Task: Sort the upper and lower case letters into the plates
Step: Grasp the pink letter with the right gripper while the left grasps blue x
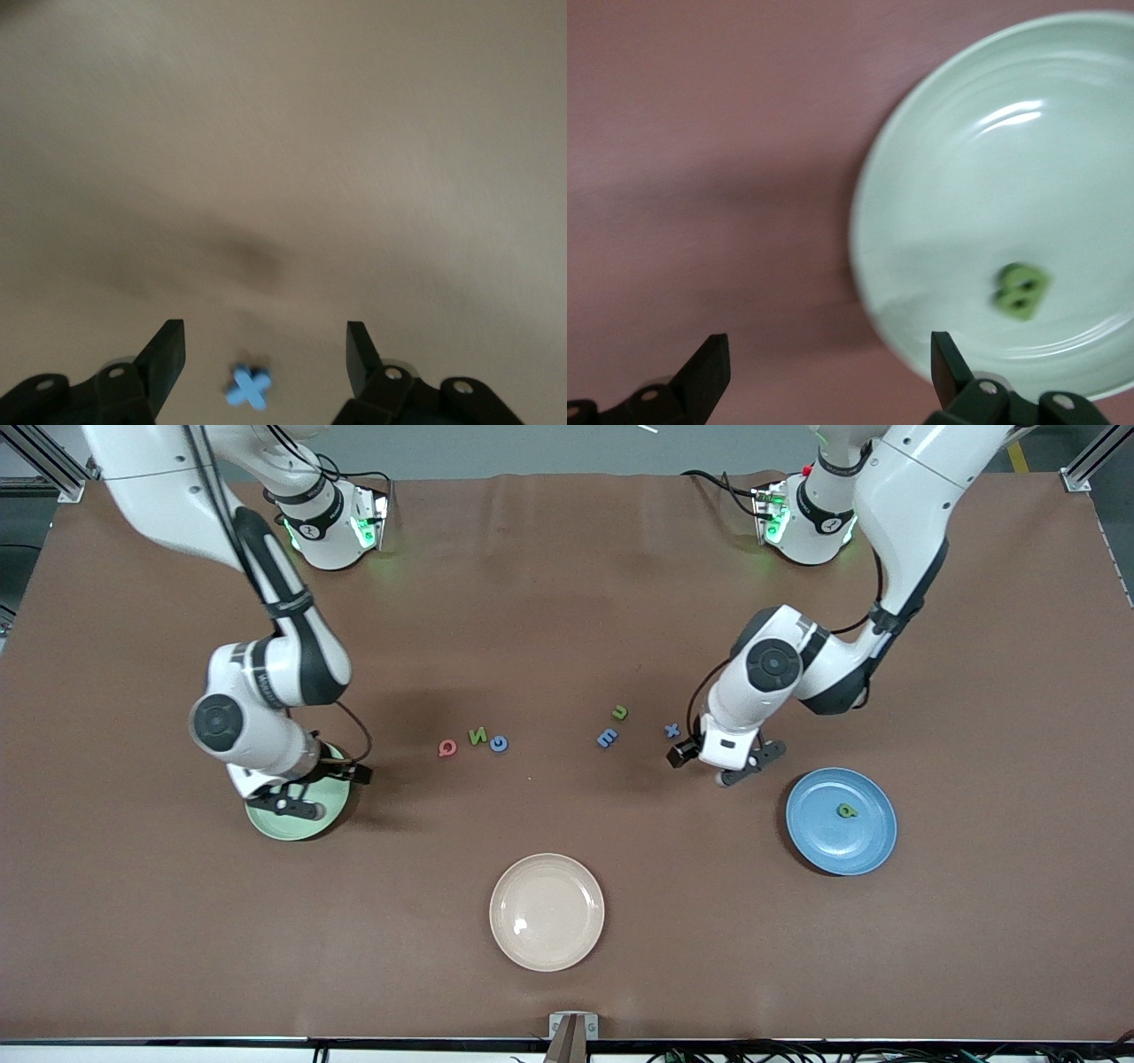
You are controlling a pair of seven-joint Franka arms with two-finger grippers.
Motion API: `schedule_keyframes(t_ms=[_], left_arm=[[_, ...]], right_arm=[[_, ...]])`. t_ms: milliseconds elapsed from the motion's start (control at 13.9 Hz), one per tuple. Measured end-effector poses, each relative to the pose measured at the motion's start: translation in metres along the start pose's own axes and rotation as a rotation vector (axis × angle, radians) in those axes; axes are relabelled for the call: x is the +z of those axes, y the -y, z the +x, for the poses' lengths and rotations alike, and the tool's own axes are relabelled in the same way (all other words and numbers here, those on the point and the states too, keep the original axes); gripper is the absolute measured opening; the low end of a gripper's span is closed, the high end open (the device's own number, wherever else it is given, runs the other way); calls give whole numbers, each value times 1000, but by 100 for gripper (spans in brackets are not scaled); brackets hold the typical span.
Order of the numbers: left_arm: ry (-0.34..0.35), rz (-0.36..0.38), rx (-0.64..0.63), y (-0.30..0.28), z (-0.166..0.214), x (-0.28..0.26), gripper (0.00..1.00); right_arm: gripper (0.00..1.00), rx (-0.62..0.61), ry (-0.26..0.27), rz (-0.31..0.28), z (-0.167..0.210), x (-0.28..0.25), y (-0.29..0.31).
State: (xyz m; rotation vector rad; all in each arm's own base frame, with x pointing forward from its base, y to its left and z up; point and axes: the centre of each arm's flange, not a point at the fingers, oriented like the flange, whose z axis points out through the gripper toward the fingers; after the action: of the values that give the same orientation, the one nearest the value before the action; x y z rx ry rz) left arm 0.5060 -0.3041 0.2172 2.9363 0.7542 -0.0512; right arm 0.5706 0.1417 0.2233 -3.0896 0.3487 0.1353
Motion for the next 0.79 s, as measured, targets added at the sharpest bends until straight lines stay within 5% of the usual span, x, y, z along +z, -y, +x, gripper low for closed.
schedule_keyframes(t_ms=[790], left_arm=[[25, 65, 111, 8, -48, 41, 51]], right_arm=[[97, 67, -61, 22, -79, 44, 98]])
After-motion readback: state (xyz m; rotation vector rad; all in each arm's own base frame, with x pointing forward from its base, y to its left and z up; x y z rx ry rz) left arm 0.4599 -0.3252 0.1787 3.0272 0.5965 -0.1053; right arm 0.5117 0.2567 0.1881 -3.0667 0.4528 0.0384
